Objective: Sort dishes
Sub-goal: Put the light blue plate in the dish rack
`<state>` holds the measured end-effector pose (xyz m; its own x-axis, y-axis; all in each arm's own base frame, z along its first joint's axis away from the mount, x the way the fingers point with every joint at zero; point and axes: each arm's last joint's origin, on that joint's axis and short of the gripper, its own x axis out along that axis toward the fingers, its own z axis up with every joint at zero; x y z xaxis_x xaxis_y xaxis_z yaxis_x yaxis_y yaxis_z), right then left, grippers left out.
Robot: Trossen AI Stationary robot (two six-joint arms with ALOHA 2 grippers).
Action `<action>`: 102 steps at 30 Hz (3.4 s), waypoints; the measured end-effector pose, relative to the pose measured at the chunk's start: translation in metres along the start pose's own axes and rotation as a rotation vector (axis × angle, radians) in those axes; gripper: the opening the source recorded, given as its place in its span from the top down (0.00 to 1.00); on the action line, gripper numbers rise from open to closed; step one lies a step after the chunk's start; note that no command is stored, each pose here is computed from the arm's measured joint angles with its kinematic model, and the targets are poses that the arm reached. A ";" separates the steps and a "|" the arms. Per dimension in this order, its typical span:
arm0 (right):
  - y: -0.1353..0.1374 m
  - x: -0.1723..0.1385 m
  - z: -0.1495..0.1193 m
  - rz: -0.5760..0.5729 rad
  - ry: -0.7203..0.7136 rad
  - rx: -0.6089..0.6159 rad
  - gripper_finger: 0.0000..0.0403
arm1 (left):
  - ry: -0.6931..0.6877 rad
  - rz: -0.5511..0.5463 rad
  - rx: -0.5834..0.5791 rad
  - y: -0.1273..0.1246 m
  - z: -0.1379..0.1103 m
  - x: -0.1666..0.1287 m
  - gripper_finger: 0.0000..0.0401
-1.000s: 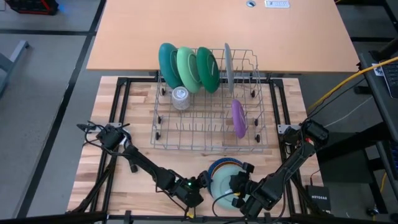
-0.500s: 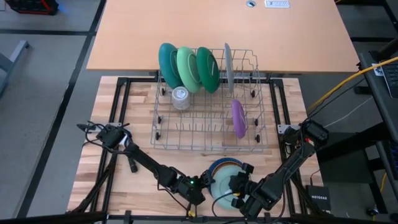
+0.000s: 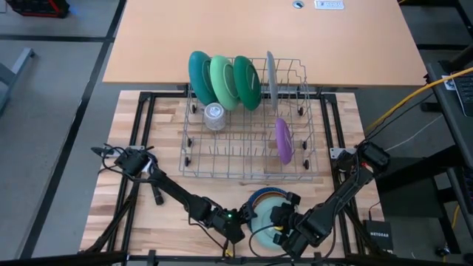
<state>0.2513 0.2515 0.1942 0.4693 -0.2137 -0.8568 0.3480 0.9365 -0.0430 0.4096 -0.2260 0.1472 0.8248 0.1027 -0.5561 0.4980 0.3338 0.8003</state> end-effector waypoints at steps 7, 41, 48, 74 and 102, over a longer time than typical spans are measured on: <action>-0.005 0.006 0.009 0.004 0.038 0.033 0.64 | -0.004 0.004 0.001 -0.001 0.001 0.000 0.48; -0.019 0.012 0.045 0.012 0.143 0.077 0.64 | 0.017 0.029 -0.066 -0.011 0.012 -0.010 0.48; -0.007 -0.030 0.044 -0.030 0.089 -0.010 0.64 | 0.071 0.109 -0.152 -0.011 0.015 -0.013 0.48; 0.001 -0.057 -0.085 -0.130 0.063 -0.020 0.64 | 0.210 0.226 -0.571 0.001 -0.010 -0.002 0.55; -0.003 -0.032 -0.085 -0.124 -0.008 0.001 0.64 | 0.223 0.187 -0.606 0.005 -0.020 0.004 0.55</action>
<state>0.1662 0.2791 0.1780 0.4288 -0.3298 -0.8410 0.4048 0.9024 -0.1475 0.4102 -0.2052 0.1447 0.7751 0.3795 -0.5052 0.0597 0.7520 0.6564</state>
